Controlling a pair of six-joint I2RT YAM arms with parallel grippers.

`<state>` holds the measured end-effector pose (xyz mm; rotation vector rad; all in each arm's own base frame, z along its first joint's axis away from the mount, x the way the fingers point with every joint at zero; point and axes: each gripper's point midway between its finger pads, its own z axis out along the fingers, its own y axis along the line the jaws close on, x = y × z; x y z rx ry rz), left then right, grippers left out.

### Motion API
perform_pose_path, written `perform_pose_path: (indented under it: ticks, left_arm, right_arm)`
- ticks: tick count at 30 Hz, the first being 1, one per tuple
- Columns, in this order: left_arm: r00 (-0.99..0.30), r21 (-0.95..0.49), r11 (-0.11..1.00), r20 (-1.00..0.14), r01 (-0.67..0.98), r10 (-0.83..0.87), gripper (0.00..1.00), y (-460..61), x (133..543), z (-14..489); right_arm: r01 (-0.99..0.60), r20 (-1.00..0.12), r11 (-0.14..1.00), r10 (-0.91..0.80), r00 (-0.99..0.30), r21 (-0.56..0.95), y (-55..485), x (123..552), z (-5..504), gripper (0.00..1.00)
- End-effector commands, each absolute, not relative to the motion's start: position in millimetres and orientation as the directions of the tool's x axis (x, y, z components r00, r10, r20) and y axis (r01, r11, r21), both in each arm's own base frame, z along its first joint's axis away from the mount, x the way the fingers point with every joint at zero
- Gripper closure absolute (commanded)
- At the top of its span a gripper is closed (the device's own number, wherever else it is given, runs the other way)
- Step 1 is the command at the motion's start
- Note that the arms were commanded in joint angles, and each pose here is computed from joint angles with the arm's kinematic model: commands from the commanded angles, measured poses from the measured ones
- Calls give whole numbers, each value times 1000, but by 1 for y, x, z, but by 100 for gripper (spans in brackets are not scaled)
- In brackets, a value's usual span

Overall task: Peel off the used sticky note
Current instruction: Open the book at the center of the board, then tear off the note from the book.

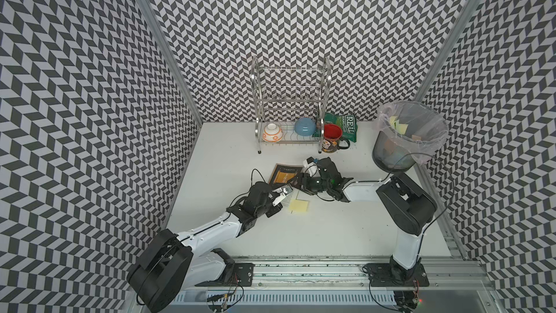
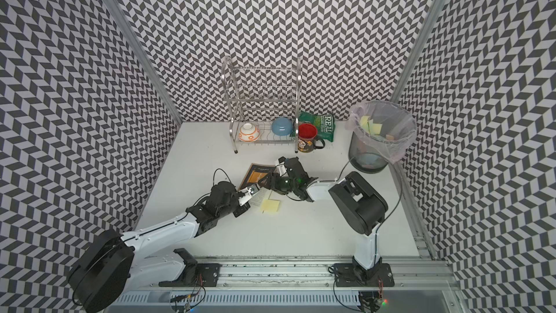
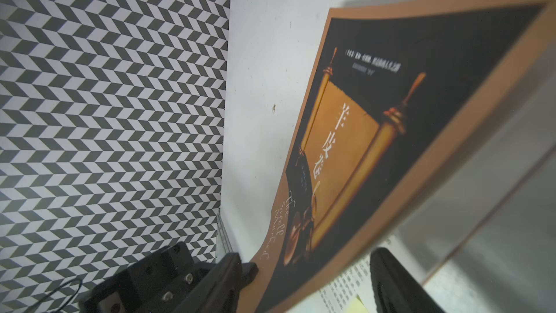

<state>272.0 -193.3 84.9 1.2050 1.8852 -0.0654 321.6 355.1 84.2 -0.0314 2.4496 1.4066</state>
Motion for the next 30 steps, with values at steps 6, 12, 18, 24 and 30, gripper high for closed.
perform_pose_path:
  ticks: [6,12,18,24,30]
  left_arm:
    - [-209,182,577,-812,796,545,100,-191,284,122]
    - [-257,92,617,-854,782,453,100,-169,291,129]
    - [-300,22,644,-873,764,386,100,-150,295,130]
    - [-341,-46,657,-881,753,329,100,-135,298,129]
    - [-365,-91,657,-884,749,293,100,-126,299,128]
  right_arm:
    - [-236,-370,573,128,-920,785,319,300,92,26]
    - [-238,-363,598,96,-927,766,306,273,74,26]
    - [-252,-337,585,40,-940,771,317,247,59,28]
    - [-221,-286,533,40,-957,817,334,228,52,32]
    - [-203,-244,469,27,-969,860,358,217,50,34]
